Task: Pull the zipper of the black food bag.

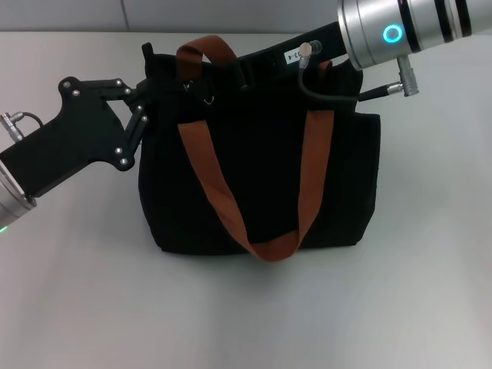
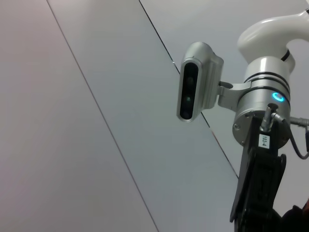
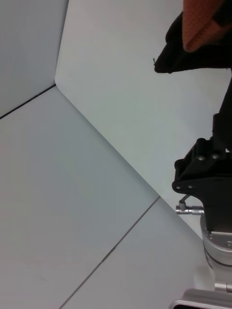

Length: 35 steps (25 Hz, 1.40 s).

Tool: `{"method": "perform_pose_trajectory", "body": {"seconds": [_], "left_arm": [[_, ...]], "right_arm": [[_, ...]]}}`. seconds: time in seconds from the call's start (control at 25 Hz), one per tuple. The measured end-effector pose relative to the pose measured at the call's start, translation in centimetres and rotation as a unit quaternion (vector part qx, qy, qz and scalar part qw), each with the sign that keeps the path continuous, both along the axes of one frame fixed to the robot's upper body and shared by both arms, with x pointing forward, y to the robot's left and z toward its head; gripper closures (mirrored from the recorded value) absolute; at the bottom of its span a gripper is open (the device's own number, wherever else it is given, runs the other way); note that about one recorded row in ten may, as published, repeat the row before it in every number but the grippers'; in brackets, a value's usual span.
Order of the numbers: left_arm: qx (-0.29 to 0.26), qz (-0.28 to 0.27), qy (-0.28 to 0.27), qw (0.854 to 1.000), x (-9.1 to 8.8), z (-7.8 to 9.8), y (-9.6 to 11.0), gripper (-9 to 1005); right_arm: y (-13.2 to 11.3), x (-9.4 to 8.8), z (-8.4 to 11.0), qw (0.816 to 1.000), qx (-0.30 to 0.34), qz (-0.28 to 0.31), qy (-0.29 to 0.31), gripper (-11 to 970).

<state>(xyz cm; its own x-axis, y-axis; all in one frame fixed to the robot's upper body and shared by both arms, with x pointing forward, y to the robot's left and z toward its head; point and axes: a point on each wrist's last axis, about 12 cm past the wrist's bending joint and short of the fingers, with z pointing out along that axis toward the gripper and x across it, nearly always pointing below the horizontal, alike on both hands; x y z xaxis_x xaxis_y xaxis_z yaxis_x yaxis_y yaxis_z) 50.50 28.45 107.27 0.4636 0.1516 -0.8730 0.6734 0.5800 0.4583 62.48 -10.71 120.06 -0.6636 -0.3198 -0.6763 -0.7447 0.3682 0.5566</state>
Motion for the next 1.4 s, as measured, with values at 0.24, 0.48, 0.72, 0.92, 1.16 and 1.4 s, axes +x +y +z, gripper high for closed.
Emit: {"method": "perform_pose_trajectory", "body": {"seconds": [0.24, 0.48, 0.72, 0.92, 1.16, 1.4], "left_arm": [[0.001, 0.002, -0.002, 1.000, 0.0, 0.0, 0.0, 952], [0.001, 0.002, -0.002, 1.000, 0.0, 0.0, 0.0, 952], [0.001, 0.001, -0.003, 1.000, 0.0, 0.0, 0.0, 951], [0.001, 0.001, -0.003, 1.000, 0.0, 0.0, 0.0, 950], [-0.001, 0.008, -0.004, 1.000, 0.1, 0.0, 0.1, 950], [-0.007, 0.012, -0.003, 1.000, 0.0, 0.0, 0.2, 949]], "right_arm": [[0.0, -0.2, 0.3, 1.000, -0.005, 0.007, 0.002, 959], [0.1, -0.1, 0.4, 1.000, -0.013, 0.005, 0.006, 958], [0.2, 0.0, 0.7, 1.000, -0.030, 0.003, 0.002, 958], [0.4, 0.0, 1.2, 0.999, -0.037, 0.000, -0.002, 957], [0.2, 0.0, 1.4, 0.998, -0.058, -0.009, -0.001, 956], [0.3, -0.1, 1.3, 0.997, -0.081, -0.015, -0.002, 955]]}}
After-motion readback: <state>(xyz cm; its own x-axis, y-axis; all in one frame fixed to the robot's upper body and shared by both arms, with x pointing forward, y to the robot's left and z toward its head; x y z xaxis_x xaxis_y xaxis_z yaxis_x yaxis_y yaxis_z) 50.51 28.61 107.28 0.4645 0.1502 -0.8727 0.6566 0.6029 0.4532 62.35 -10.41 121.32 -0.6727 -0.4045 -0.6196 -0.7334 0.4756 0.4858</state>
